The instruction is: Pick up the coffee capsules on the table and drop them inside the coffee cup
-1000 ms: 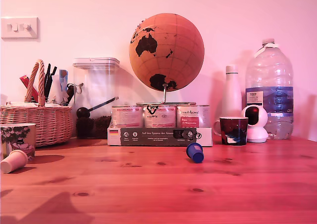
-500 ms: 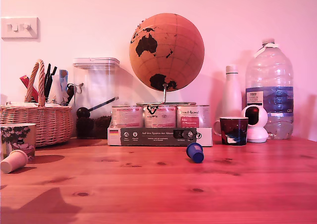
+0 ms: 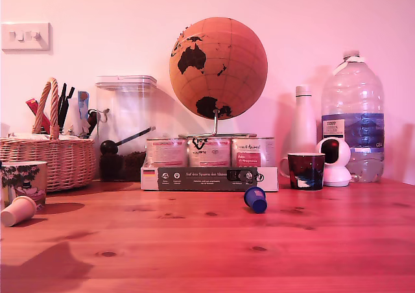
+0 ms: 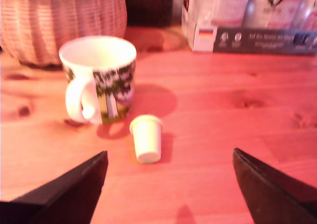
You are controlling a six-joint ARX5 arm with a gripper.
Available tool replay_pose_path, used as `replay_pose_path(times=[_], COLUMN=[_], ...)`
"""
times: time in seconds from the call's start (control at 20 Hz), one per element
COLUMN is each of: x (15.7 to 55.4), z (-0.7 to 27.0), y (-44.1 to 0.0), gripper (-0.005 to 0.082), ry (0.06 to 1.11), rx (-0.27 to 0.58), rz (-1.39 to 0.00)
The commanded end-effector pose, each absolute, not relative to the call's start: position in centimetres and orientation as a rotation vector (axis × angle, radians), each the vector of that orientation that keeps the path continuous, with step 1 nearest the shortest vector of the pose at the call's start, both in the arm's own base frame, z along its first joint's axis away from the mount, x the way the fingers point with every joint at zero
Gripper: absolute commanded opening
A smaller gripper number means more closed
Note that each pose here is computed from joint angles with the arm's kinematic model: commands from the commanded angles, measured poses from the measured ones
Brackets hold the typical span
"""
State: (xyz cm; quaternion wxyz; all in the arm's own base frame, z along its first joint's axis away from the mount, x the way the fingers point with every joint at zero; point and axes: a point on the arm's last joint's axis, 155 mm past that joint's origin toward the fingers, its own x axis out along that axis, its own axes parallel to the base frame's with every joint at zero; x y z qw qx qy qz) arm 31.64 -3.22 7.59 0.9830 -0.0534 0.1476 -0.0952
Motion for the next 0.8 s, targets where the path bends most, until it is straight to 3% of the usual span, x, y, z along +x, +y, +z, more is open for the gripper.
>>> replay_pose_path(times=[0.0,0.75], x=[31.9,36.6], z=[7.1,3.0], y=[-3.2,-3.3], gripper=[0.073,0.073], ry=[0.304,0.39], rx=[-0.105,-0.12], rz=[-0.193,-0.207])
